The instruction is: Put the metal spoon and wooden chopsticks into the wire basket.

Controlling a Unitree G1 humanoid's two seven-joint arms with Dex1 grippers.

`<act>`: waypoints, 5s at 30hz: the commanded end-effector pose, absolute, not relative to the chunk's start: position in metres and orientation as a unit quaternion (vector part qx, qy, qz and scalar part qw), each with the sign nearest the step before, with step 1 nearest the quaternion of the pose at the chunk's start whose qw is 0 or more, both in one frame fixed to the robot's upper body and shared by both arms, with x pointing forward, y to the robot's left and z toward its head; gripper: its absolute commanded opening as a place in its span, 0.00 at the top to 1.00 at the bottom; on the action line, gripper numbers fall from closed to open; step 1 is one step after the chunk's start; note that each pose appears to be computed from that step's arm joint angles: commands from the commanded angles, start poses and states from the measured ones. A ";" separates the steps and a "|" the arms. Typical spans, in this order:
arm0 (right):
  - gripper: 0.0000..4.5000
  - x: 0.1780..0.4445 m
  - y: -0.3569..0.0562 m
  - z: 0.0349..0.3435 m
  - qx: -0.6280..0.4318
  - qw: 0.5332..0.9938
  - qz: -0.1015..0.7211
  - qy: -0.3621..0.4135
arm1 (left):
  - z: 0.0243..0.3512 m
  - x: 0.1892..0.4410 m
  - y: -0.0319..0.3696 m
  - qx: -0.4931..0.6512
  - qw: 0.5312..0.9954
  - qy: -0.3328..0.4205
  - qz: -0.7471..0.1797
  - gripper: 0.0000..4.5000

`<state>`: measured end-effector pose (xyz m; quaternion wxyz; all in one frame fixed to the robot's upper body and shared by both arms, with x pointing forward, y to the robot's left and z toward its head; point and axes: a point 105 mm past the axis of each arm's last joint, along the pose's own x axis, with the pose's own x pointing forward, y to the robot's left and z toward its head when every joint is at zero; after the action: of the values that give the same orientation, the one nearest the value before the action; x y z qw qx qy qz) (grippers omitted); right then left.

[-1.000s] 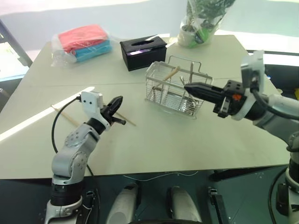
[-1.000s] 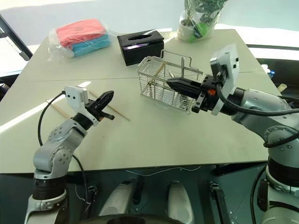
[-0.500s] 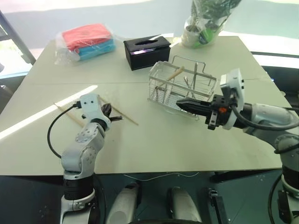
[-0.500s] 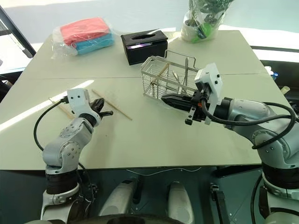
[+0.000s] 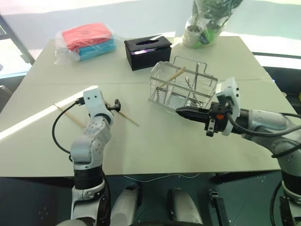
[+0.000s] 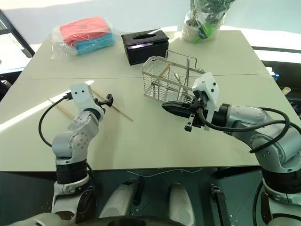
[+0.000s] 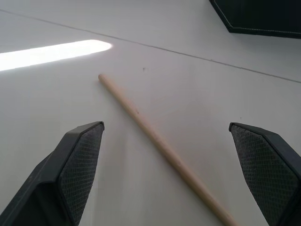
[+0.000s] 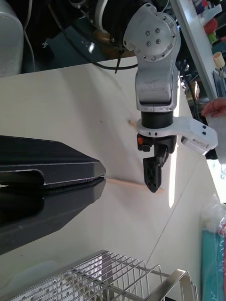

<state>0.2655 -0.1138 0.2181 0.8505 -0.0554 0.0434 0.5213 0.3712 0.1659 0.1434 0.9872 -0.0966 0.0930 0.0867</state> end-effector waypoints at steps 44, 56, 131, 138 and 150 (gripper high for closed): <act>1.00 0.275 -0.110 0.226 -0.053 0.877 0.477 -0.019 | 0.077 0.392 0.178 -0.069 0.907 0.317 0.268 0.01; 1.00 0.277 -0.113 0.231 -0.056 0.879 0.473 -0.029 | 0.066 0.385 0.179 -0.082 0.899 0.327 0.280 0.75; 1.00 0.254 -0.149 0.250 0.007 0.937 0.332 -0.107 | 0.343 0.415 0.032 -0.223 0.811 -0.366 -0.397 0.98; 1.00 0.255 -0.149 0.247 0.009 0.938 0.331 -0.104 | 0.354 0.414 0.037 -0.230 0.807 -0.370 -0.400 0.98; 1.00 0.254 -0.147 0.252 0.016 0.937 0.328 -0.119 | 0.309 0.420 0.020 -0.182 0.840 -0.340 -0.382 0.98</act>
<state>0.2612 -0.1517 0.2391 0.9435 0.0219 -0.0881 0.3185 0.4238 0.0237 0.3018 0.8433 -0.2002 -0.3227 -0.3802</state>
